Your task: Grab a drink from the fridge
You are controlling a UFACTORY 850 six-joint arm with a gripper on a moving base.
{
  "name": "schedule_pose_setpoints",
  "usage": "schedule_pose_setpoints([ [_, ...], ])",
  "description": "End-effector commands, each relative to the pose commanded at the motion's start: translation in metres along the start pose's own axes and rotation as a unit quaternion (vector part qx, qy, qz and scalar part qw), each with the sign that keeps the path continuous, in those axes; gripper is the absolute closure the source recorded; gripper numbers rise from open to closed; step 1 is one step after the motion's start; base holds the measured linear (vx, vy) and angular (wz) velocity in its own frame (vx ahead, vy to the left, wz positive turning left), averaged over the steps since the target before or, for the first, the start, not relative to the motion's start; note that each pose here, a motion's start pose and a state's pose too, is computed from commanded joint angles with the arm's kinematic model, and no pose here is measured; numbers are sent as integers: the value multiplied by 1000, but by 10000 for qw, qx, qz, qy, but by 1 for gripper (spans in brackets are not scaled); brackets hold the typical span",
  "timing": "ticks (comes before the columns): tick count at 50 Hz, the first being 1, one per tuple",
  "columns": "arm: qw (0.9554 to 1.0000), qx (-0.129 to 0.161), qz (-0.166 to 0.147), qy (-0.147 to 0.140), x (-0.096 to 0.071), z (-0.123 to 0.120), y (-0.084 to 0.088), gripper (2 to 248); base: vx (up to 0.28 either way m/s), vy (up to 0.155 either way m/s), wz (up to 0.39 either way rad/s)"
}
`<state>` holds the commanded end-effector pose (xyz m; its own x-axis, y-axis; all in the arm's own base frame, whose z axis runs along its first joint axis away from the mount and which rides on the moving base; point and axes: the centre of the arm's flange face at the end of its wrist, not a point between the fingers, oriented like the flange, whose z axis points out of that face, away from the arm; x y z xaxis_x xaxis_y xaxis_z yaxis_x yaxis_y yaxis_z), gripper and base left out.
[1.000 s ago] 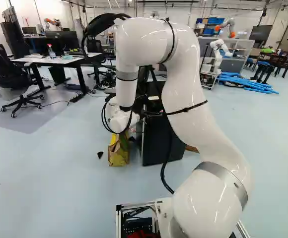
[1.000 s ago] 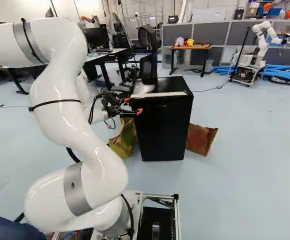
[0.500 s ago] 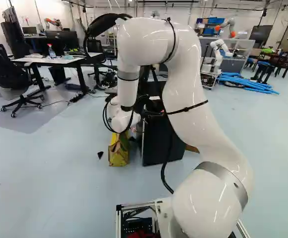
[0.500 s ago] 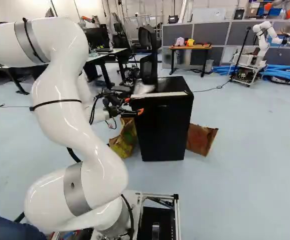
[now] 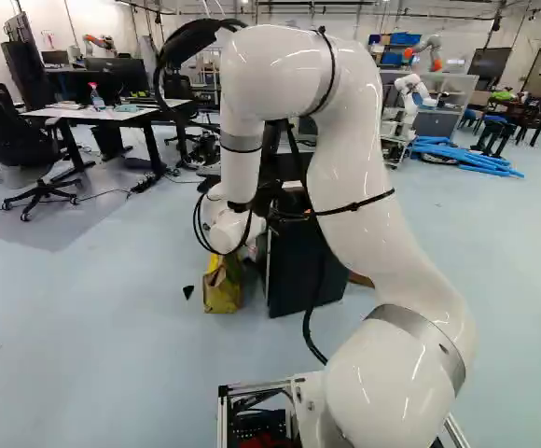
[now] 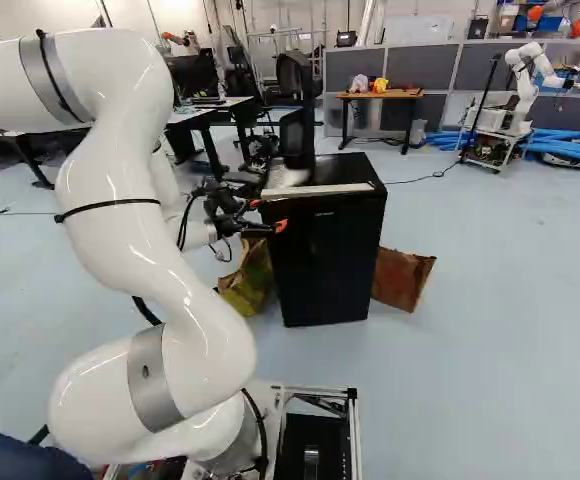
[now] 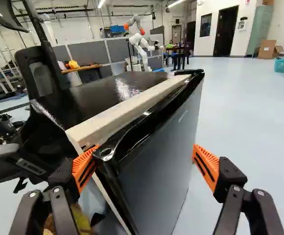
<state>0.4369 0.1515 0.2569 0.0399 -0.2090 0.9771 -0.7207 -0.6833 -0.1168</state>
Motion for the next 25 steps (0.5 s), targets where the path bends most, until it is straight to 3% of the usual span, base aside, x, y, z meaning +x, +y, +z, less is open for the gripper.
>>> schedule_pose_setpoints([
  [25,9999,-42,-149,-47,1,-15,22,3,0,0,0],
])
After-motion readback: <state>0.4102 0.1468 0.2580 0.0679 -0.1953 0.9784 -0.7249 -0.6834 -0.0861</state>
